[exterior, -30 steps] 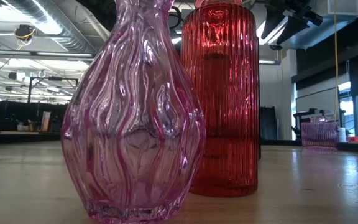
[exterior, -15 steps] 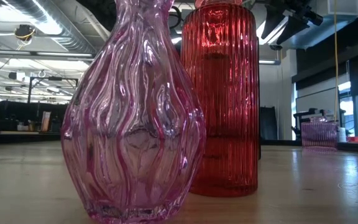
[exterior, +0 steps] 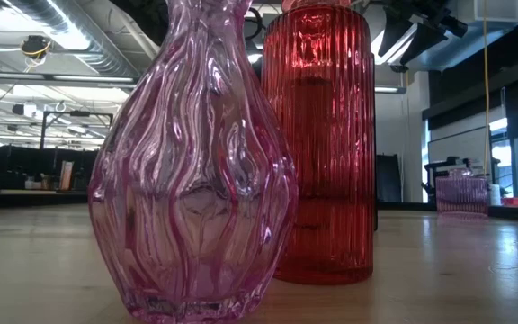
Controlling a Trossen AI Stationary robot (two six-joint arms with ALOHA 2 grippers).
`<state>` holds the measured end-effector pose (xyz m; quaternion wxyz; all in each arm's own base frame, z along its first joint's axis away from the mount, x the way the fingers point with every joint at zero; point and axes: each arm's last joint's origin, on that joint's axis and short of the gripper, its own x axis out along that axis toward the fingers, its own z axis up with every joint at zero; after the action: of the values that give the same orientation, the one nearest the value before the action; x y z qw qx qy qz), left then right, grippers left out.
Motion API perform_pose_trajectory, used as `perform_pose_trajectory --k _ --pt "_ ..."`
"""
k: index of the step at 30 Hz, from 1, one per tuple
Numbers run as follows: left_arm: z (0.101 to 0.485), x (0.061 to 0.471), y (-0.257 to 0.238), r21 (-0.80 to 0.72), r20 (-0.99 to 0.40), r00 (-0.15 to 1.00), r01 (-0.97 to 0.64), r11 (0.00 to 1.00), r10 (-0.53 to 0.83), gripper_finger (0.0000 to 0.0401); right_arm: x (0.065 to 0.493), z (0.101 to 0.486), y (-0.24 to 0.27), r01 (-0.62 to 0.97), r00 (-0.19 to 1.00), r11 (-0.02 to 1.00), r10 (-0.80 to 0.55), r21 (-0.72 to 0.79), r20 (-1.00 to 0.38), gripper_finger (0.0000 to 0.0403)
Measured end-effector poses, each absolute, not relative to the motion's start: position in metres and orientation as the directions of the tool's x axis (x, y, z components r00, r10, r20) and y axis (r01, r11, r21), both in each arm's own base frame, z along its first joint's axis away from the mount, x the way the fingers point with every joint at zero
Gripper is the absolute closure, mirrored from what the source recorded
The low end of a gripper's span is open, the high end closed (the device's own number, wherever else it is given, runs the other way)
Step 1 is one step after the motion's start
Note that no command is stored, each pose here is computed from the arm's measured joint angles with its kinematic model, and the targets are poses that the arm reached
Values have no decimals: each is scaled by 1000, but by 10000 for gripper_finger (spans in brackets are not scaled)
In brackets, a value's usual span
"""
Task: Sort vases onto shelf
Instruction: Put the top green vase on the shelf
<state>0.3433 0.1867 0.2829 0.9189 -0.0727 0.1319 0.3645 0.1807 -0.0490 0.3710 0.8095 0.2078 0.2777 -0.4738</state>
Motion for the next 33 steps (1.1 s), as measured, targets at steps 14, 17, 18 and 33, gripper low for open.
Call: perform_pose_trajectory --k 14,17,18,33 --pt "283 344 185 -38 -296 697 -692 720 654 256 181 371 -49 877 406 474 -638 82 -655 142" --pt "282 343 185 -29 -305 681 -705 709 665 256 181 371 -49 876 407 474 -637 83 -655 142" --pt "282 343 185 -28 -312 678 -707 707 666 256 181 371 -48 875 409 476 -633 85 -657 142" --pt "294 338 163 -30 -342 675 -703 710 654 256 181 371 -48 875 410 477 -632 86 -658 142"
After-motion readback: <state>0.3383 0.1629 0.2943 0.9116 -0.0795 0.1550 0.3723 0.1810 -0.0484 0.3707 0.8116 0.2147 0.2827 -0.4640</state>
